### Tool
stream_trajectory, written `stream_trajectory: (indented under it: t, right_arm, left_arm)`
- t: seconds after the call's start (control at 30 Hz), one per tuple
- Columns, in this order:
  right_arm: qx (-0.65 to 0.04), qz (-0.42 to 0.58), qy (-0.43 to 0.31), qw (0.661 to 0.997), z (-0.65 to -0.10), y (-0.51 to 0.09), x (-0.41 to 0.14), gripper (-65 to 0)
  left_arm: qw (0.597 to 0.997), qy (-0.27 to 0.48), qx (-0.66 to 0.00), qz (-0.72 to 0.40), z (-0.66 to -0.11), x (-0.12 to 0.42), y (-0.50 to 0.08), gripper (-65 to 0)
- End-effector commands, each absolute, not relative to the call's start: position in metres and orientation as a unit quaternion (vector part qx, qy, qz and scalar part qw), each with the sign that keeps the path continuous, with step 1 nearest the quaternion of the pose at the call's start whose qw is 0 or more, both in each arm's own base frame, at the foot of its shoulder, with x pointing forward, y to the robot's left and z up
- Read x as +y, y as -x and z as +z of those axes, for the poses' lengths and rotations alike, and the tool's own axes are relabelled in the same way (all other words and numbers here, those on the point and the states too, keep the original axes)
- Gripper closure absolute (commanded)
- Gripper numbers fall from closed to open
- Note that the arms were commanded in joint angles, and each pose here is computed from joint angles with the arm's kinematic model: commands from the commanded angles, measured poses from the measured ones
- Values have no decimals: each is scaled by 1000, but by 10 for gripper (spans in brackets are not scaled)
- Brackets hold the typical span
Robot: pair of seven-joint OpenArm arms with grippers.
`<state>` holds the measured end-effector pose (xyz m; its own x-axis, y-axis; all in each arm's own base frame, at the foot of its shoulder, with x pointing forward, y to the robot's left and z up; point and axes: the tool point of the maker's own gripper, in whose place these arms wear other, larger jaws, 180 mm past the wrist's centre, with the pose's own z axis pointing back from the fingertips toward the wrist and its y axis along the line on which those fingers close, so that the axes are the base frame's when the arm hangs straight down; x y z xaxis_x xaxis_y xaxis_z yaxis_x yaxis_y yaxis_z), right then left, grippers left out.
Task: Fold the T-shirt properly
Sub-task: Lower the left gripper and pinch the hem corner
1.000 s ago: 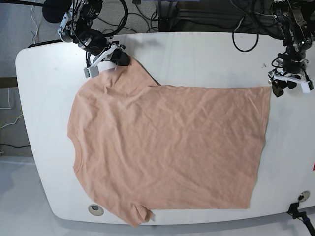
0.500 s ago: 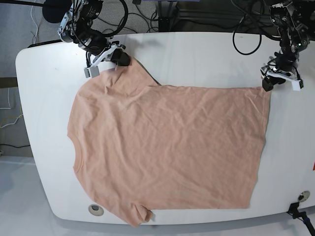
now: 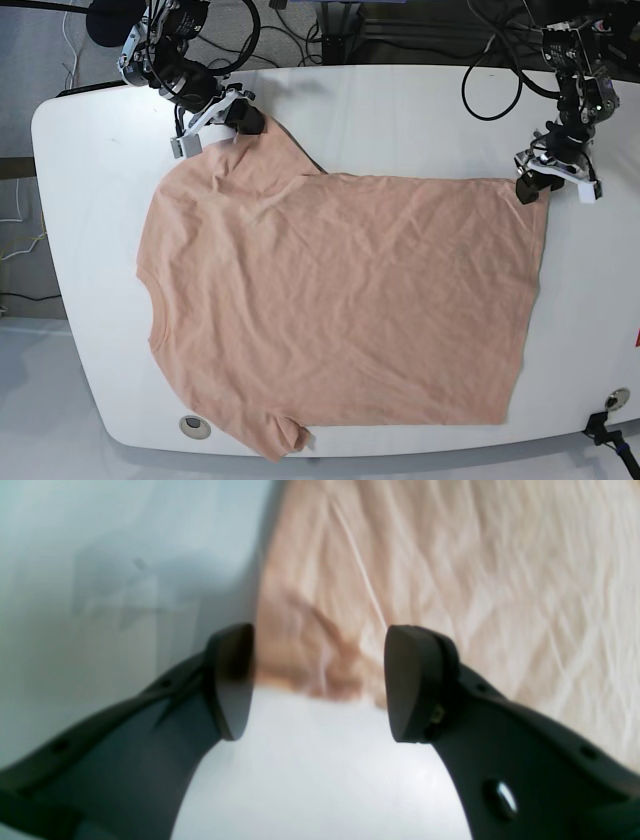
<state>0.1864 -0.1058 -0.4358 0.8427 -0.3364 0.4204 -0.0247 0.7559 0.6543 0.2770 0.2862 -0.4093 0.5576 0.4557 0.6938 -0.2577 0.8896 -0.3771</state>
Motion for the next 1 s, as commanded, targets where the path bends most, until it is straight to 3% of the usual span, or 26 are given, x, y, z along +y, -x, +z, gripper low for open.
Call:
stream_trajectory:
  t: [0.0, 0.23, 0.3, 0.37, 0.47, 0.5, 0.97]
  right_arm:
    - [-222, -76, -313, 920, -450, -169, -111, 0]
    - [-221, -77, -313, 920, -450, -168, -111, 0]
    - [-222, -76, -313, 920, -450, -169, -111, 0]
    - [-223, -76, -313, 920, -450, -169, -111, 0]
    - [-223, -76, -313, 920, -450, -169, -111, 0]
    - [-223, -76, -313, 920, -450, -169, -111, 0]
    - [-214, -73, -296, 928, -447, -147, -118, 0]
  left_arm:
    - [878, 116, -420, 197, -408, 286, -280, -378]
    - [877, 116, -422, 198, -407, 286, -281, -375]
    - [877, 116, -422, 198, -407, 286, -281, -341]
    - [877, 116, -422, 198, -407, 287, -281, -238]
    - [876, 116, -424, 199, -406, 288, -281, -27]
    - [876, 116, -424, 199, -406, 288, -281, 0]
    - [882, 104, -430, 159, -388, 277, -254, 0]
